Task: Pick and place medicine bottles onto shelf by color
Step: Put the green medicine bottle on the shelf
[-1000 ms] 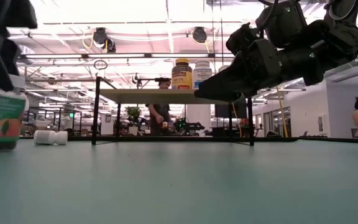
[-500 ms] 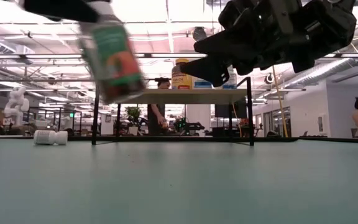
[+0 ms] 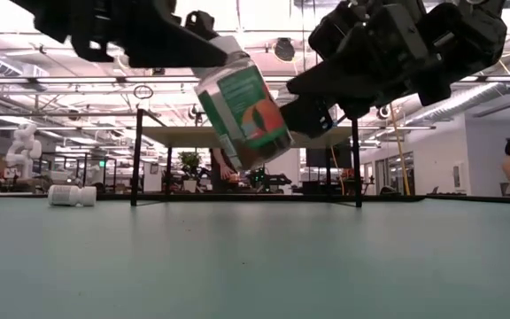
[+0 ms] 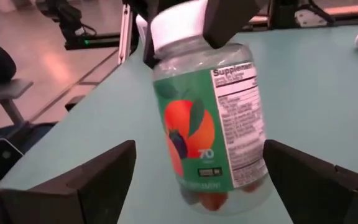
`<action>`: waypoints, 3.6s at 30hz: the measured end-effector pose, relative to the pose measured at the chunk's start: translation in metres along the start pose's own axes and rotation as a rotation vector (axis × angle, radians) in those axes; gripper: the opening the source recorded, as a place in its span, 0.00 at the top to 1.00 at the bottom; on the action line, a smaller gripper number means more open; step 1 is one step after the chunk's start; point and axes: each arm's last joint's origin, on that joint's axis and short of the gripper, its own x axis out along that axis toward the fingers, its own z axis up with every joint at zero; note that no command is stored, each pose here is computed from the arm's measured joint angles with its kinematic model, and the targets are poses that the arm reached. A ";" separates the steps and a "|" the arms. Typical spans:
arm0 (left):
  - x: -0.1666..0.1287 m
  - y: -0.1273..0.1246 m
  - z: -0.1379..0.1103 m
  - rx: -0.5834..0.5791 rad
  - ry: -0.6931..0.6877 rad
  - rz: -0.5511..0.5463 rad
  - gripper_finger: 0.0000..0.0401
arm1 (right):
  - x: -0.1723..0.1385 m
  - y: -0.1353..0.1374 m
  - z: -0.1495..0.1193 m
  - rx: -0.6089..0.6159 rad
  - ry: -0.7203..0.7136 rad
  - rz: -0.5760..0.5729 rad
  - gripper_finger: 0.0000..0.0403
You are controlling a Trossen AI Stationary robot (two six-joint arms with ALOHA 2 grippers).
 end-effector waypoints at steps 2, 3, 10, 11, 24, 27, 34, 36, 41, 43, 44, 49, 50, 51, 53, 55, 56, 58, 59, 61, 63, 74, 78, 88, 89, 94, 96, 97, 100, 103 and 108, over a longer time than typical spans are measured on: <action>0.004 0.003 -0.002 -0.014 -0.020 -0.001 0.42 | 0.000 0.000 -0.001 -0.001 0.006 -0.001 0.14; 0.006 0.004 -0.003 -0.017 -0.035 0.005 0.42 | 0.000 0.000 -0.001 -0.001 0.005 -0.001 0.14; 0.019 0.010 -0.008 -0.012 -0.132 0.015 0.37 | 0.000 -0.001 -0.002 -0.045 0.013 -0.036 0.14; 0.021 0.010 -0.009 -0.013 -0.140 0.019 0.38 | 0.000 -0.001 -0.002 -0.044 0.011 -0.076 0.15; 0.007 0.030 0.009 -0.372 -0.237 0.229 0.15 | -0.002 -0.007 -0.004 -0.179 0.022 -0.484 0.48; 0.008 0.027 0.004 -0.390 -0.185 0.214 0.06 | -0.001 -0.002 0.000 -0.206 -0.014 -0.462 0.54; 0.009 0.023 -0.006 -0.443 -0.060 0.240 0.03 | 0.000 -0.001 -0.001 -0.231 -0.002 -0.412 0.65; 0.007 0.024 -0.006 -0.471 -0.048 0.281 0.05 | -0.001 -0.005 -0.001 -0.219 0.005 -0.426 0.67; 0.002 0.024 -0.007 -0.509 0.008 0.342 0.10 | -0.004 -0.018 -0.002 -0.107 0.003 -0.430 0.64; -0.002 0.025 -0.008 -0.520 0.038 0.354 0.11 | -0.005 -0.022 -0.001 -0.052 -0.008 -0.396 0.59; -0.003 0.025 -0.008 -0.532 0.044 0.362 0.12 | -0.005 -0.023 0.000 -0.026 -0.023 -0.382 0.56; -0.007 0.026 -0.009 -0.553 0.075 0.383 0.15 | 0.003 -0.026 0.006 0.006 -0.009 -0.390 0.36; -0.007 0.026 -0.008 -0.554 0.073 0.384 0.16 | 0.007 -0.026 0.006 0.012 -0.006 -0.388 0.31; -0.007 0.026 -0.009 -0.553 0.074 0.384 0.16 | 0.010 -0.027 0.004 0.020 0.005 -0.389 0.27; -0.007 0.025 -0.009 -0.553 0.079 0.383 0.17 | 0.022 -0.028 0.001 0.041 0.018 -0.387 0.20; -0.007 0.025 -0.010 -0.552 0.084 0.382 0.19 | 0.033 -0.032 -0.006 0.076 0.048 -0.392 0.14; -0.007 0.025 -0.010 -0.555 0.089 0.382 0.19 | 0.038 -0.034 -0.011 0.095 0.072 -0.398 0.13; -0.007 0.024 -0.012 -0.574 0.110 0.379 0.20 | 0.048 -0.039 -0.018 0.113 0.115 -0.389 0.12; -0.007 0.023 -0.013 -0.589 0.117 0.378 0.20 | 0.051 -0.040 -0.019 0.110 0.137 -0.369 0.12; -0.007 0.022 -0.016 -0.625 0.139 0.378 0.21 | 0.057 -0.042 -0.027 0.125 0.198 -0.324 0.16; -0.008 0.021 -0.019 -0.663 0.169 0.378 0.21 | 0.059 -0.044 -0.032 0.128 0.237 -0.327 0.21; -0.022 0.021 -0.018 -0.853 0.206 0.397 0.25 | 0.052 -0.041 -0.008 0.036 0.199 -0.371 0.34; -0.040 0.023 -0.001 -0.837 0.138 0.409 0.30 | 0.039 -0.034 0.002 0.014 0.118 -0.371 0.34; -0.055 0.000 0.034 -0.527 0.009 0.592 0.40 | -0.028 0.001 0.002 -0.120 -0.361 -0.235 0.34; -0.051 0.000 0.035 -0.500 -0.002 0.580 0.40 | -0.031 0.005 0.001 -0.142 -0.379 -0.196 0.34; -0.017 0.001 0.028 -0.350 -0.081 0.439 0.40 | -0.026 0.023 0.006 -0.247 -0.410 -0.121 0.34; -0.003 -0.002 0.021 -0.291 -0.109 0.374 0.40 | -0.023 0.028 0.008 -0.293 -0.414 -0.116 0.34; 0.003 -0.003 0.019 -0.268 -0.135 0.340 0.40 | -0.022 0.029 0.009 -0.298 -0.415 -0.118 0.34; 0.015 -0.010 0.015 -0.168 -0.203 0.260 0.40 | -0.020 0.029 0.011 -0.292 -0.409 -0.143 0.34; 0.021 -0.014 0.016 -0.101 -0.271 0.285 0.40 | -0.020 0.028 0.011 -0.281 -0.399 -0.122 0.33; 0.024 -0.007 0.014 -0.132 -0.319 0.344 0.40 | -0.018 0.026 0.014 -0.258 -0.401 -0.132 0.33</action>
